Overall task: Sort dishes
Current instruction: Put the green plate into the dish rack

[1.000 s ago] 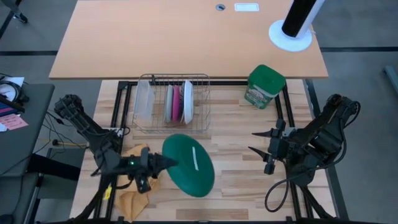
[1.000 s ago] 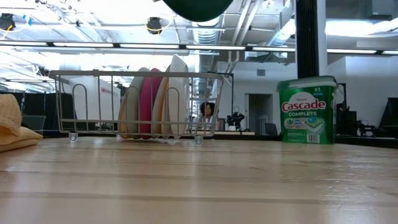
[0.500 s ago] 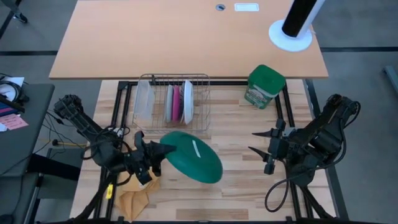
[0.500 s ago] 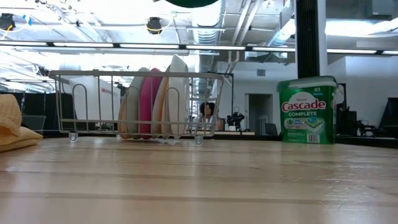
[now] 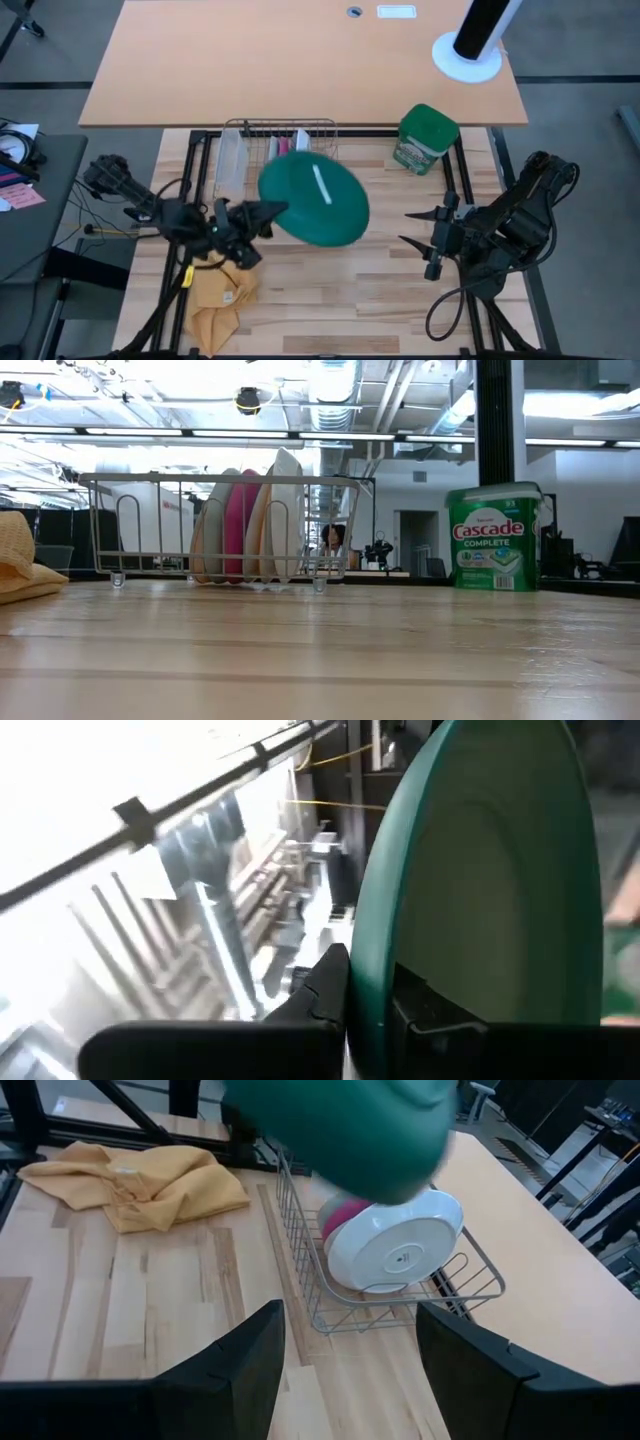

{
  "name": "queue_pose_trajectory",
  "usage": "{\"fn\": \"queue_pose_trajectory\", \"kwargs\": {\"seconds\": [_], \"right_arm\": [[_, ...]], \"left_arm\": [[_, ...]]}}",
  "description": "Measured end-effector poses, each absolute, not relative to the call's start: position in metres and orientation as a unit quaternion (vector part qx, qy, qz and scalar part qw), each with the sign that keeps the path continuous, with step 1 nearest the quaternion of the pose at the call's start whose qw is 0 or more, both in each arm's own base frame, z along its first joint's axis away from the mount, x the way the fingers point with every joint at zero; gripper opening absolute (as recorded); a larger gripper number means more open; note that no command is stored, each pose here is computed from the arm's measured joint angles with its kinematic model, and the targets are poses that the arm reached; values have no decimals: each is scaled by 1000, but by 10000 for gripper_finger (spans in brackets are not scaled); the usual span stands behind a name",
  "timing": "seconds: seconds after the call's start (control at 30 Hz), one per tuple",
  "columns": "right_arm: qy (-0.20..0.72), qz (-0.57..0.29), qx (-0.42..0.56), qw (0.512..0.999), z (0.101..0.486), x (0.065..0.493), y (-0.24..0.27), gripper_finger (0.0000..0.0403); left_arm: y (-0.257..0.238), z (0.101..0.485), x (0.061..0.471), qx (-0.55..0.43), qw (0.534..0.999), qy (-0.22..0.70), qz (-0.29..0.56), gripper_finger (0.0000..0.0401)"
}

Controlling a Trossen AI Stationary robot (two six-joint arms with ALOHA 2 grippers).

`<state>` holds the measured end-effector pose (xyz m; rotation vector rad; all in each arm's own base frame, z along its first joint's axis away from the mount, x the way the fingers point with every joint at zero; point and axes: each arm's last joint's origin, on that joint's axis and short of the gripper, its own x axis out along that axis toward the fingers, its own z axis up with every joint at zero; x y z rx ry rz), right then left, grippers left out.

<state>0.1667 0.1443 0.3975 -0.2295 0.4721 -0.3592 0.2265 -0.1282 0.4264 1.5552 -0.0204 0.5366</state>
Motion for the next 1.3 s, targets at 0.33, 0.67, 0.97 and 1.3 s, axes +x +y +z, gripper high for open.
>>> {"fn": "queue_pose_trajectory", "kwargs": {"seconds": [0.33, 0.67, 0.97, 1.3], "right_arm": [[236, -173, -106, 950, 397, 167, 145, 226], [236, -172, -107, 950, 397, 167, 145, 226], [237, -171, -111, 950, 397, 167, 145, 226], [237, -170, -111, 950, 397, 167, 145, 226]], "left_arm": [[-79, 472, 239, 737, 605, 0, 302, 8], [-25, 510, 235, 766, 578, 151, 238, 8], [-22, 502, 231, 818, 546, 154, 95, 8], [-18, 484, 259, 824, 534, 178, 57, 8]]}}
